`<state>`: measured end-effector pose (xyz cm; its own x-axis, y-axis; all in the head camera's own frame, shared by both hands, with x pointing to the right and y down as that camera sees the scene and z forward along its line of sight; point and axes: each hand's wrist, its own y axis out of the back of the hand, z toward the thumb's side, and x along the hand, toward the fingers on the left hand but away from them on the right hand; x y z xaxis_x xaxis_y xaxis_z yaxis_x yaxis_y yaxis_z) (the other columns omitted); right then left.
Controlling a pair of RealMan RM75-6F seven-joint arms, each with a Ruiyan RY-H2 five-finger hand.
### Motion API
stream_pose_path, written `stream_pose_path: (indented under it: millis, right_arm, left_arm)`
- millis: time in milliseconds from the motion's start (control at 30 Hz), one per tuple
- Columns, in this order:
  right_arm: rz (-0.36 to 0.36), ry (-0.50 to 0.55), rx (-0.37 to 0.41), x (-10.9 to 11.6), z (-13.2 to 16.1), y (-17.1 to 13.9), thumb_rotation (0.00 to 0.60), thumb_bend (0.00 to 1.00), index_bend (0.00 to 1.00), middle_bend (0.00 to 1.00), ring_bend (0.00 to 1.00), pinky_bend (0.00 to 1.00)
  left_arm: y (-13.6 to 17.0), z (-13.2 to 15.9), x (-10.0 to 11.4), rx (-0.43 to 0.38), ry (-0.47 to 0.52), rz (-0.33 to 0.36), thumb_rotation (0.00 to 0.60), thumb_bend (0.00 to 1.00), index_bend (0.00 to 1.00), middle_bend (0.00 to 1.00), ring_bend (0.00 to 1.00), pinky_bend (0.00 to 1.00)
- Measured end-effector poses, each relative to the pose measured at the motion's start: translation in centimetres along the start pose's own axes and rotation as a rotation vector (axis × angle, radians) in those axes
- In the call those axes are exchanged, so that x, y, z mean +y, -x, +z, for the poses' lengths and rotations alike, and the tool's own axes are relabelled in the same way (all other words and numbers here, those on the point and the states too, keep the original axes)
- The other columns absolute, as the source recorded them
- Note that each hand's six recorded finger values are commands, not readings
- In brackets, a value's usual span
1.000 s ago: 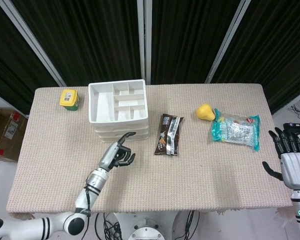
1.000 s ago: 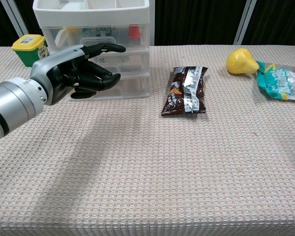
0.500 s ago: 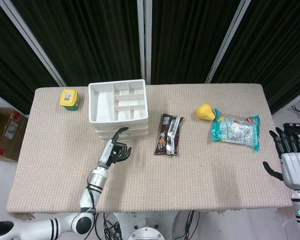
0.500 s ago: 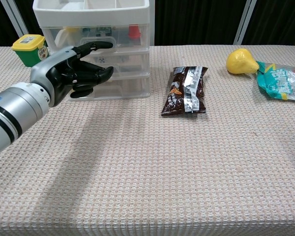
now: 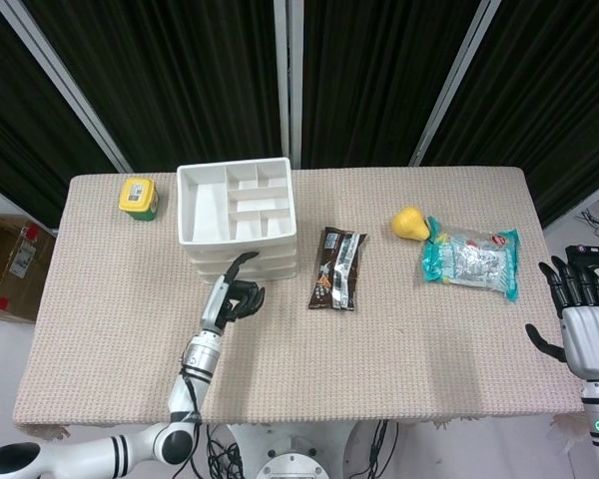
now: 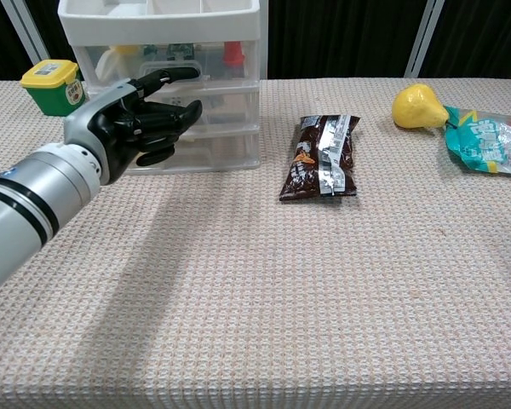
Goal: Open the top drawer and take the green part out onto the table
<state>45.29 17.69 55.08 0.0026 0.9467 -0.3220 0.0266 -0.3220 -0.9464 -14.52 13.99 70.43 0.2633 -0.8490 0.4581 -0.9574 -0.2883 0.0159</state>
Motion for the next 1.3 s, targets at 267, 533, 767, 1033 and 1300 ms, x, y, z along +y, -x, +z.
stream_pose_path:
  millis: [267, 533, 767, 1033, 1300]
  right_arm:
    - [0.009, -0.004, -0.003, -0.2, 0.1, 0.1, 0.600, 0.18, 0.00, 0.00, 0.00, 0.00]
    - [0.017, -0.006, 0.001, -0.4, 0.4, 0.1, 0.600, 0.18, 0.00, 0.00, 0.00, 0.00]
    - [0.024, -0.008, 0.000, -0.6, 0.5, -0.1, 0.600, 0.18, 0.00, 0.00, 0.00, 0.00]
    - [0.020, -0.007, 0.001, -0.5, 0.5, -0.2, 0.600, 0.18, 0.00, 0.00, 0.00, 0.00]
    - [0.010, -0.006, -0.003, -0.2, 0.2, -0.2, 0.600, 0.18, 0.00, 0.00, 0.00, 0.00]
  left_arm:
    - [-0.4, -0.9, -0.1, 0.026, 0.102, 0.000, 0.600, 0.45, 0.31, 0.84, 0.98, 1.00]
    - [-0.3, -1.1, 0.2, 0.029, 0.120, 0.003, 0.600, 0.45, 0.42, 0.84, 0.98, 1.00]
    - [0.6, -1.1, 0.0, 0.017, 0.131, -0.002, 0.600, 0.45, 0.45, 0.84, 0.98, 1.00]
    - [1.9, -1.3, -0.4, 0.006, 0.123, -0.003, 0.600, 0.44, 0.32, 0.84, 0.98, 1.00]
    - [4.1, -1.6, 0.2, -0.015, 0.011, -0.001, 0.600, 0.41, 0.18, 0.77, 0.95, 1.00]
